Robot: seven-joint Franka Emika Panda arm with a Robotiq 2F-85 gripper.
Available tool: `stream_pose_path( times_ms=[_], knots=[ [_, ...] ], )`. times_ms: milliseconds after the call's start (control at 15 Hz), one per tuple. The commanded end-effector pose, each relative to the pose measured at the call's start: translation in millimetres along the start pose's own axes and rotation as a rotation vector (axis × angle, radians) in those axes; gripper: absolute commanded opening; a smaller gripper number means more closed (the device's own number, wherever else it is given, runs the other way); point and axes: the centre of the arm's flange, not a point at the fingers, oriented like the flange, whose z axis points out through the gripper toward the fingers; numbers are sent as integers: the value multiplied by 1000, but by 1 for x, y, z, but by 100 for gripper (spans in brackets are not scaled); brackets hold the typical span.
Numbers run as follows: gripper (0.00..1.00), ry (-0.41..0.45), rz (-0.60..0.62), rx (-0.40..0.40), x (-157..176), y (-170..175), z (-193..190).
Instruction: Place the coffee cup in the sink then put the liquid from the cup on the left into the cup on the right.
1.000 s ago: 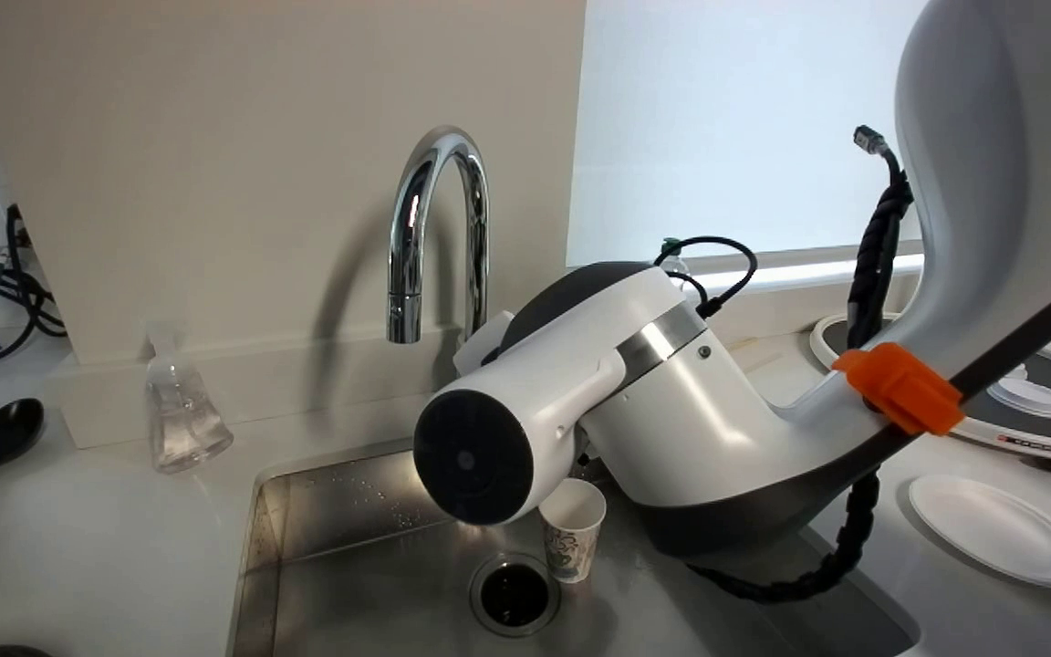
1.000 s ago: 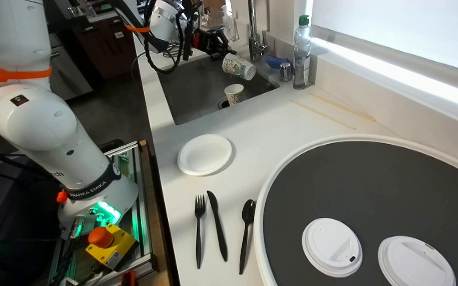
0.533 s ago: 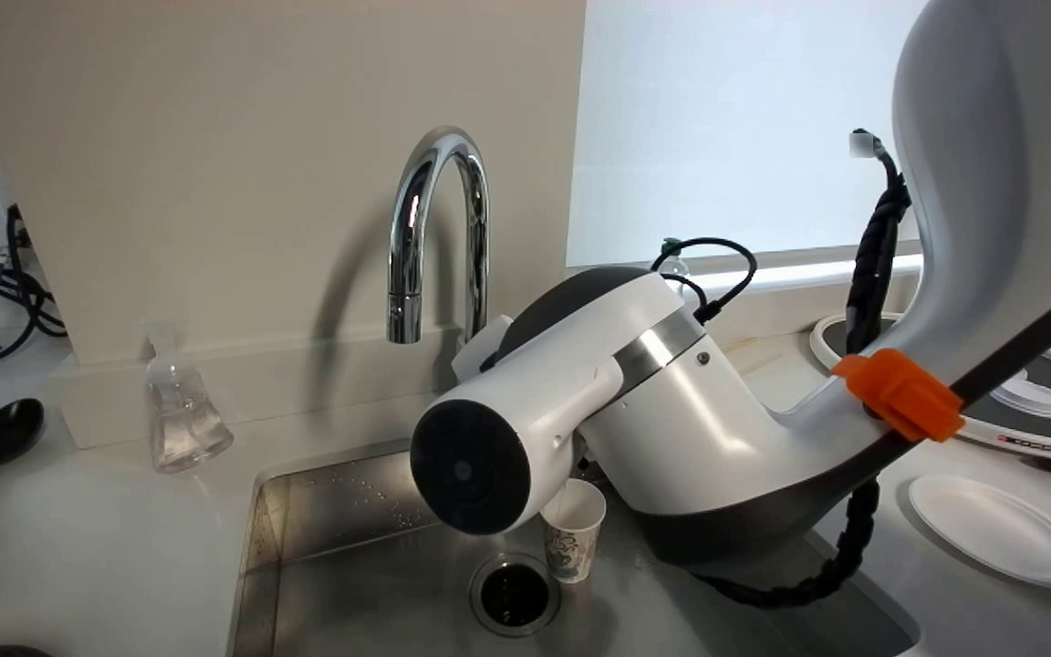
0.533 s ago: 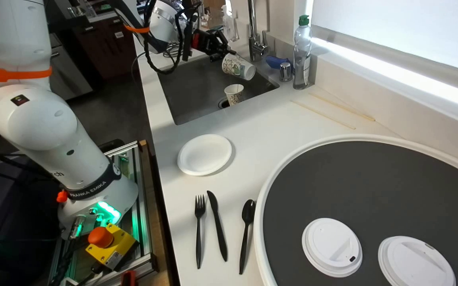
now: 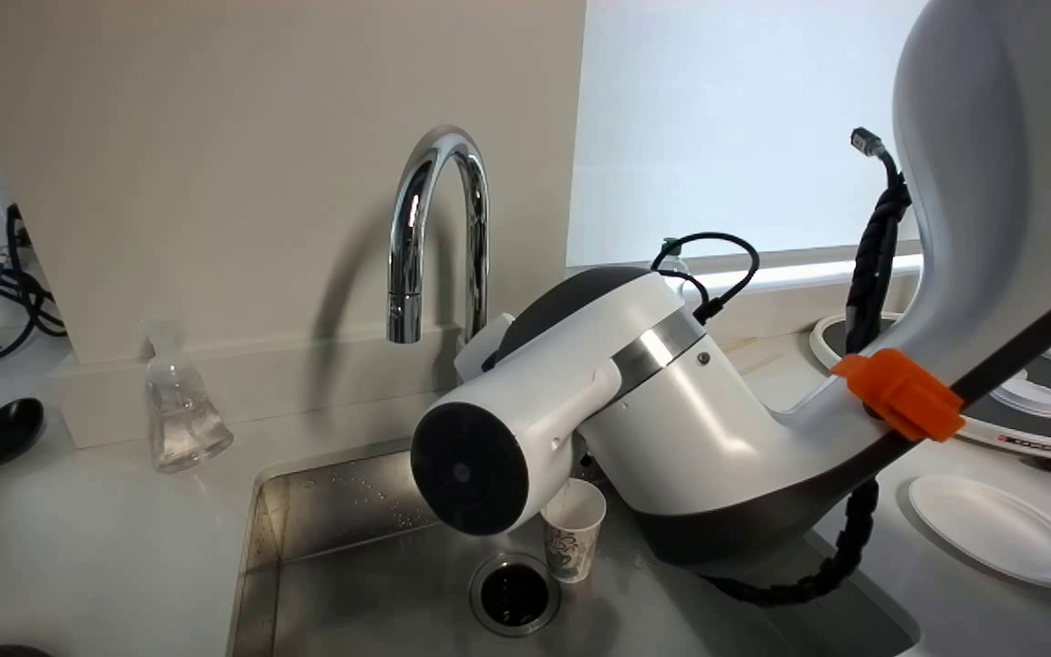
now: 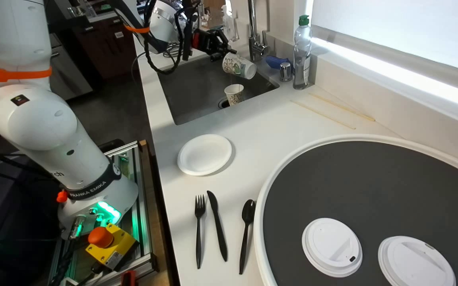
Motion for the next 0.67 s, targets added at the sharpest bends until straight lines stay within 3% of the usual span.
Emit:
stream_pose_path(
  times_ms=[0, 600],
  knots=[
    [1, -8, -26, -45, 3, -2, -2],
    [1, -7, -47, -64, 1, -1, -2]
  ],
)
